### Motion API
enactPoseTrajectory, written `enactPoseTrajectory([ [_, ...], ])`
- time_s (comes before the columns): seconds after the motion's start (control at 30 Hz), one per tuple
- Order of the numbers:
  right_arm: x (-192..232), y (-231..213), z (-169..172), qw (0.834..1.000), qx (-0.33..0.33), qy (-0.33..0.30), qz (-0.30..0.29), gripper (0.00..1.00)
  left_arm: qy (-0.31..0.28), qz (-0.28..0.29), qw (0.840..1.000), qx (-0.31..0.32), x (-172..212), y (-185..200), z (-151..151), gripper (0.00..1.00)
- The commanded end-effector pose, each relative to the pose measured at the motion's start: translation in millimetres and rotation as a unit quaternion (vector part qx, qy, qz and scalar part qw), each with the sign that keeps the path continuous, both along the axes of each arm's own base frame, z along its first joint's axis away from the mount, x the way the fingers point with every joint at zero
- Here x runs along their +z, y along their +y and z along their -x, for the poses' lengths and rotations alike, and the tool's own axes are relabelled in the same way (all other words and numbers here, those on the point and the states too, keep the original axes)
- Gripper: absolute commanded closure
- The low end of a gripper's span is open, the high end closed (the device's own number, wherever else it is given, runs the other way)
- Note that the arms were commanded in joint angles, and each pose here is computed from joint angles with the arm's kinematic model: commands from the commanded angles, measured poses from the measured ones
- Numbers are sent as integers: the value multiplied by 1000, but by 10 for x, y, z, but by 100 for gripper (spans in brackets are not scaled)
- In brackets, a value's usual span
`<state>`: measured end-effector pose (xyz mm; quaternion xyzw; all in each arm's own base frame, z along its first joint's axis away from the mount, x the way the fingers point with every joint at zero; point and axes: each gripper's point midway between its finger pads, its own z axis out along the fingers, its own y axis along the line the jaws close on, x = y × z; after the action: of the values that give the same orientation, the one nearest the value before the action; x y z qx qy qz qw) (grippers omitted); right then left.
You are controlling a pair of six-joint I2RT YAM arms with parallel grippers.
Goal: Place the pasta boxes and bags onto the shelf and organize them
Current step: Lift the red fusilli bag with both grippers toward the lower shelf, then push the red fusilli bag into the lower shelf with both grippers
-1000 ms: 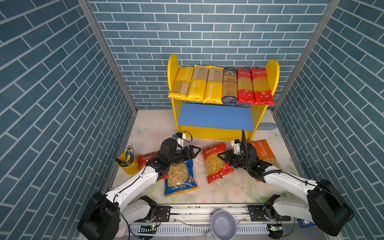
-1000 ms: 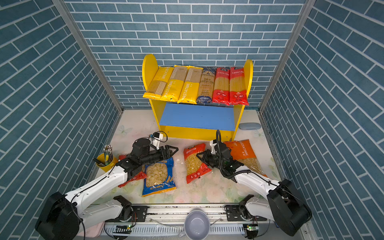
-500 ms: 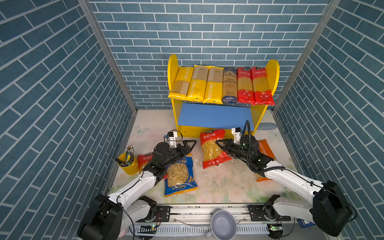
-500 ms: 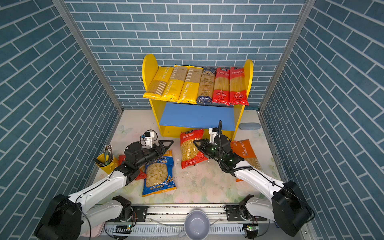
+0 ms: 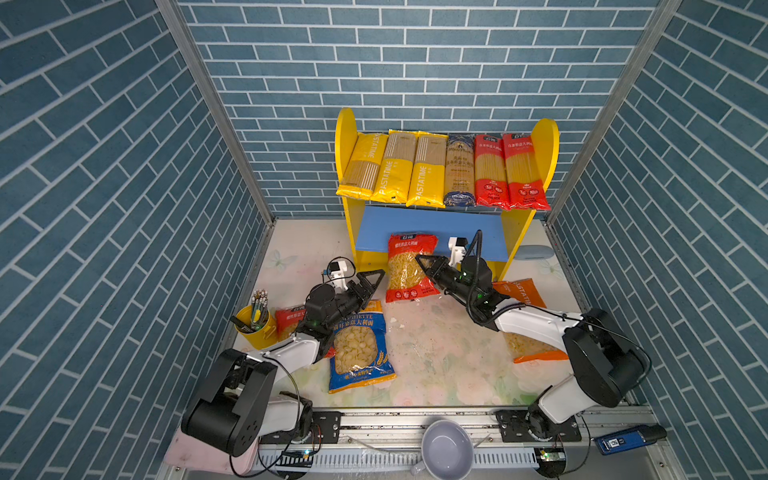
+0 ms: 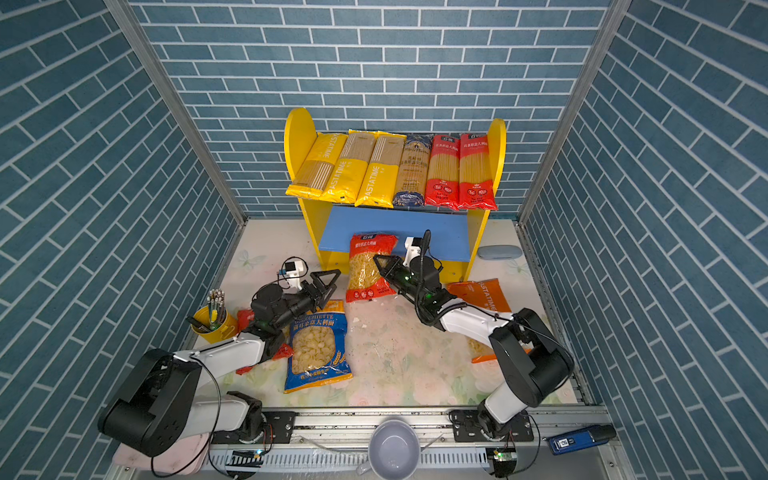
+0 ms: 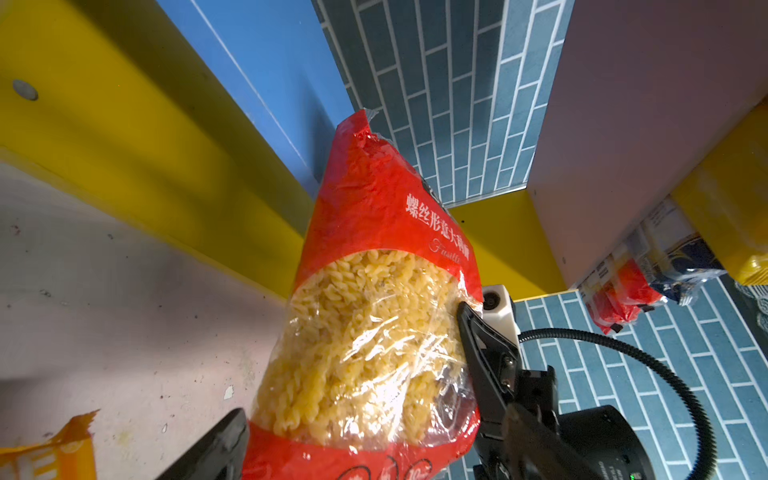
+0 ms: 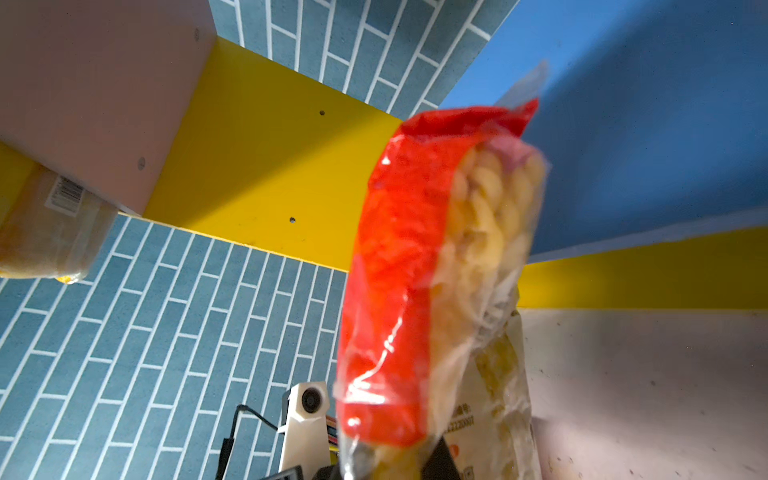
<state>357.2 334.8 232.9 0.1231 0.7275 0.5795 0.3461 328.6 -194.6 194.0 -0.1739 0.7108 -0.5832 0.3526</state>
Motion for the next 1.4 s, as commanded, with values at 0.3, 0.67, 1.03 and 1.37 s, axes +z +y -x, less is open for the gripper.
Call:
enactPoseTrajectory([
  [0.3, 1258, 58, -345, 973, -49, -122, -189, 92, -19, -37, 999, 24, 23, 244, 32, 4],
  [0.67, 743, 73, -770, 984, -109, -43, -135, 75, -26, -44, 999, 20, 44, 160, -259, 9],
  [1.03, 249, -119, -619, 991, -125, 45, 10, 50, -29, -17, 999, -4, 22, -135, -494, 19],
  [1.37, 114, -72, -581, 992, -104, 65, 38, 66, -18, -32, 999, -11, -68, -164, -402, 20],
])
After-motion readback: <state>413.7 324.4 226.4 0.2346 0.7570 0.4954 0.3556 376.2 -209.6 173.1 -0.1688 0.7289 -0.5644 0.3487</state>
